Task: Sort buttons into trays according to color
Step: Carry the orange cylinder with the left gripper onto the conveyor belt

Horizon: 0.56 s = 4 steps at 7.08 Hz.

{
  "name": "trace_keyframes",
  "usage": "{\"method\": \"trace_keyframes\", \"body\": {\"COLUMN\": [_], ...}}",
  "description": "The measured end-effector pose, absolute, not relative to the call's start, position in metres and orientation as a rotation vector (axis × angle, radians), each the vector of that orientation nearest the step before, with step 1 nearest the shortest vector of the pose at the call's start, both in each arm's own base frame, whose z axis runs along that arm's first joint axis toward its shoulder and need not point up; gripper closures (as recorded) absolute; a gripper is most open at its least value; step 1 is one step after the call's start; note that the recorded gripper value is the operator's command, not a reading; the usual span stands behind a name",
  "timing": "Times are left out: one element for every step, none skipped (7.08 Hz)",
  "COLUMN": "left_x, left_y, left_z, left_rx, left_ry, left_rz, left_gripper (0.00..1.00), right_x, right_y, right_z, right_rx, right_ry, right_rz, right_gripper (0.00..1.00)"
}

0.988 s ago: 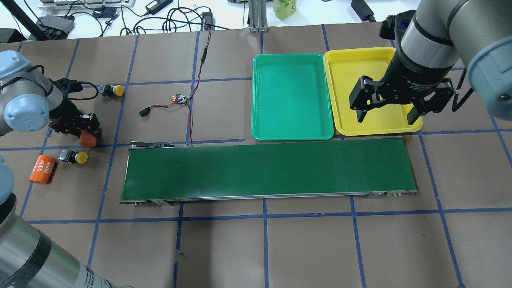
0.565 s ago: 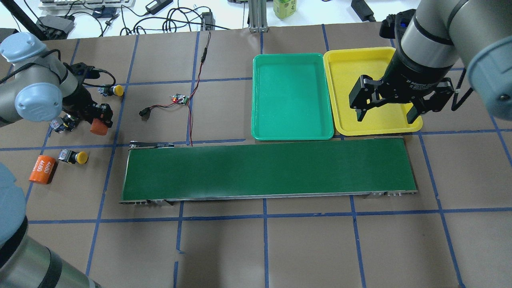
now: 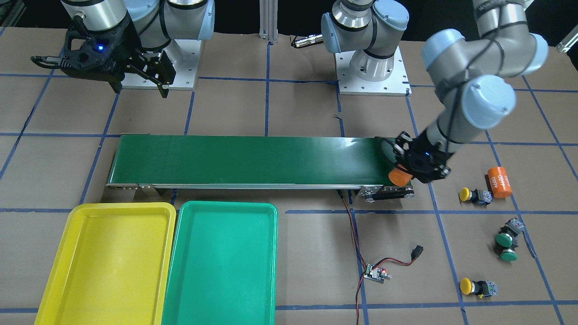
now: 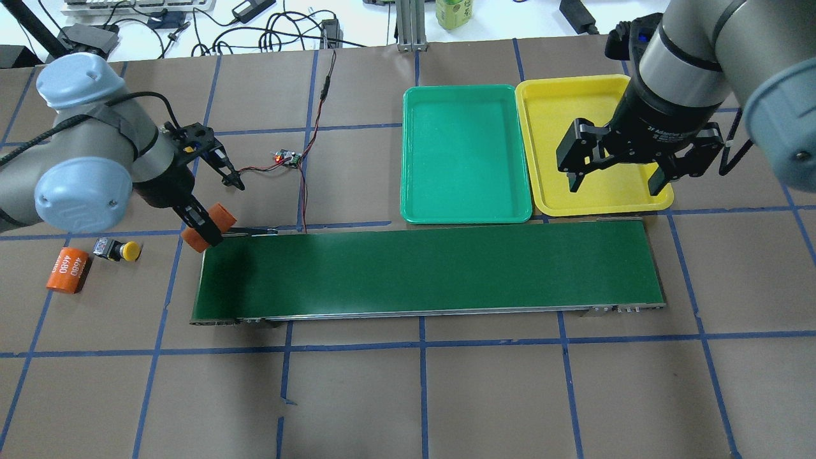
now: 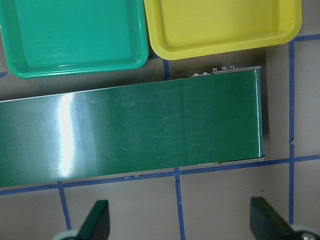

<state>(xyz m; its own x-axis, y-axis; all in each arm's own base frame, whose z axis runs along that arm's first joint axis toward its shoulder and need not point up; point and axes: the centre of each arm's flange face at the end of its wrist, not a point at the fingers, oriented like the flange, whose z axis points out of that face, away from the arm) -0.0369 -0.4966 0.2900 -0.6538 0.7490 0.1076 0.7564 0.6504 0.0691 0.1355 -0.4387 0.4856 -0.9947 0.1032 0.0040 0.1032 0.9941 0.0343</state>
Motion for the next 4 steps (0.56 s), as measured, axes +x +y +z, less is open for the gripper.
{"method": "trace_keyframes", "body": {"left_x": [-0.057,-0.070,-0.077,-0.081], "left_y": [-0.478,-0.463,-0.449,-0.440], "left_z": [0.292,0.291,0.282,0.271], "left_rx": [-1.403,-1.537,-1.657,-1.741], "left_ry": [-2.734,-2.661,-2.590,-2.551], "left_rz": [-0.148,-0.141,-0.132,-0.104], "left_gripper": [1.00,1.00,1.00,0.88], "right_x": [0.136,0.136,0.136,0.136], "right_y": [-0.438,-0.439,-0.439,-0.439], "right_z": [0.486,0.485,0.485,0.485], "right_rx": [-0.162,-0.161,-0.160,-0.160], "right_ry": [-3.135,-3.135,-3.135,-3.135], "right_rz": [-0.054,-0.055,-0.056,-0.056], "right_gripper": [0.00,0.00,0.00,0.00]}}
